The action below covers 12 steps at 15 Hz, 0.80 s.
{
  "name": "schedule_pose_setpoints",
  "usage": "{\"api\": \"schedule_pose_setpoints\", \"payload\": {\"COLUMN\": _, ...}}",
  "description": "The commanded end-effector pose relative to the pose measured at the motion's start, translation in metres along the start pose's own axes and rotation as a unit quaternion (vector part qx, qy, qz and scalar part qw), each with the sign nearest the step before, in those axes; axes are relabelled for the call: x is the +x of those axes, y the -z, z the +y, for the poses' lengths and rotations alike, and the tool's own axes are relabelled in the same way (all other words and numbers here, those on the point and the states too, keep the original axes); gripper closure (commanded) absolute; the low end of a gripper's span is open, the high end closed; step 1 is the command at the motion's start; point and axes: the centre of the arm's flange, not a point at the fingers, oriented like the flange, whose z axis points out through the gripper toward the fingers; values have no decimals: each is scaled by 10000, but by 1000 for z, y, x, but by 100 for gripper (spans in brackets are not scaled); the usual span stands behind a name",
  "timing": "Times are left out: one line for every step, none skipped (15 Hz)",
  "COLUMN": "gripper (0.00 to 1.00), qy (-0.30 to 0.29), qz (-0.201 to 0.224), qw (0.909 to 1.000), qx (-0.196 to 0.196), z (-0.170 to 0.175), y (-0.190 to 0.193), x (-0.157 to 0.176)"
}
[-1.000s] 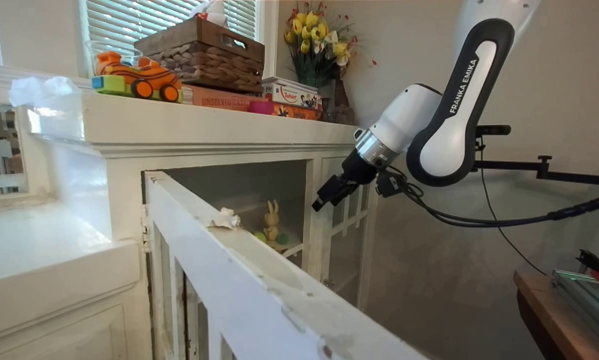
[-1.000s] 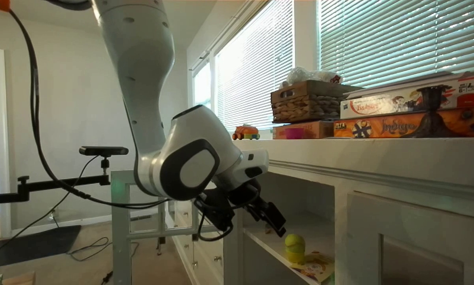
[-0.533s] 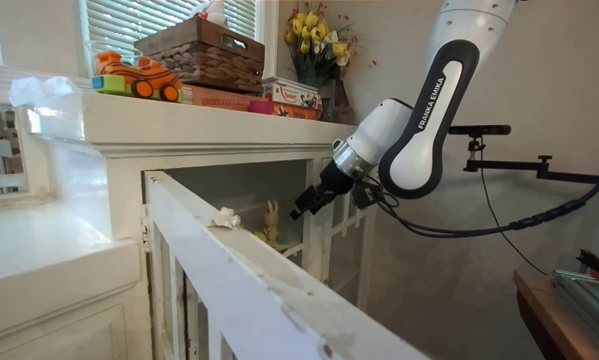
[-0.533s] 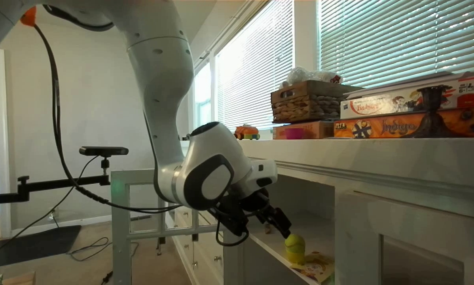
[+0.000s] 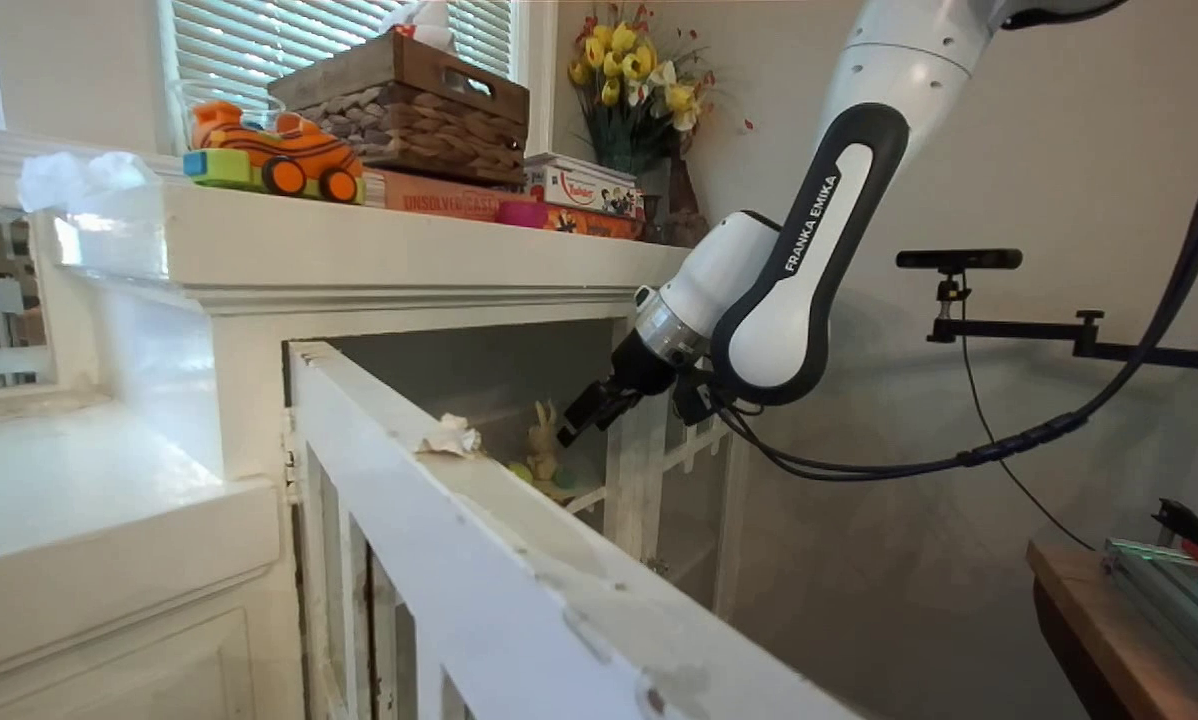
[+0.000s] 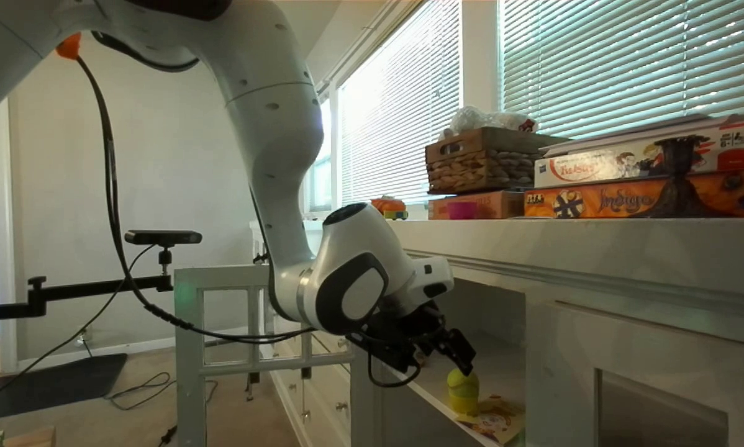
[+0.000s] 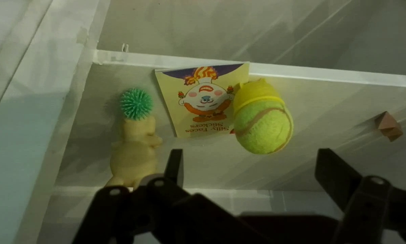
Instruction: Put the tennis ball on the countertop.
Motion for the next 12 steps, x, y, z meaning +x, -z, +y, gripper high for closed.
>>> {"api": "schedule_pose_setpoints", "payload": {"gripper": 0, "qy": 144, "qz": -217, "qw": 9996, "qx": -110, "z": -4, "y": -29, "x": 13}}
{"api": "schedule_pose_setpoints", "payload": {"gripper": 0, "qy": 175, "qz": -273, "qw": 9994, "qx": -111, "z": -6, "y": -33, "x": 16}}
{"api": "schedule_pose_setpoints", "payload": {"gripper": 0, "qy": 217, "qz": -310, "qw": 9992, "qx": -112, "z": -8, "y": -35, "x": 19}}
{"api": "schedule_pose_setpoints", "payload": {"gripper": 0, "qy": 257, "qz": -321, "qw": 9991, "qx": -97, "z": -10, "y": -36, "x": 23}}
{"api": "schedule_pose_setpoints", "payload": {"gripper": 0, "qy": 292, "qz": -337, "qw": 9990, "qx": -87, "z": -12, "y": -38, "x": 26}}
{"api": "schedule_pose_setpoints", "payload": {"gripper": 0, "qy": 321, "qz": -336, "qw": 9989, "qx": -76, "z": -14, "y": -39, "x": 31}}
{"api": "schedule_pose_setpoints", "payload": {"gripper": 0, "qy": 364, "qz": -356, "qw": 9987, "qx": -62, "z": -16, "y": -41, "x": 34}}
{"api": "schedule_pose_setpoints", "payload": {"gripper": 0, "qy": 398, "qz": -380, "qw": 9985, "qx": -40, "z": -18, "y": -43, "x": 37}}
{"api": "schedule_pose_setpoints", "payload": {"gripper": 0, "qy": 435, "qz": -403, "qw": 9982, "qx": -28, "z": -20, "y": -45, "x": 40}}
{"api": "schedule_pose_setpoints", "payload": {"gripper": 0, "qy": 469, "qz": -439, "qw": 9979, "qx": -21, "z": -22, "y": -47, "x": 42}}
{"api": "schedule_pose_setpoints", "payload": {"gripper": 0, "qy": 522, "qz": -468, "qw": 9975, "qx": -27, "z": -24, "y": -48, "x": 43}}
{"api": "schedule_pose_setpoints", "payload": {"gripper": 0, "qy": 555, "qz": -485, "qw": 9973, "qx": -36, "z": -25, "y": -50, "x": 44}}
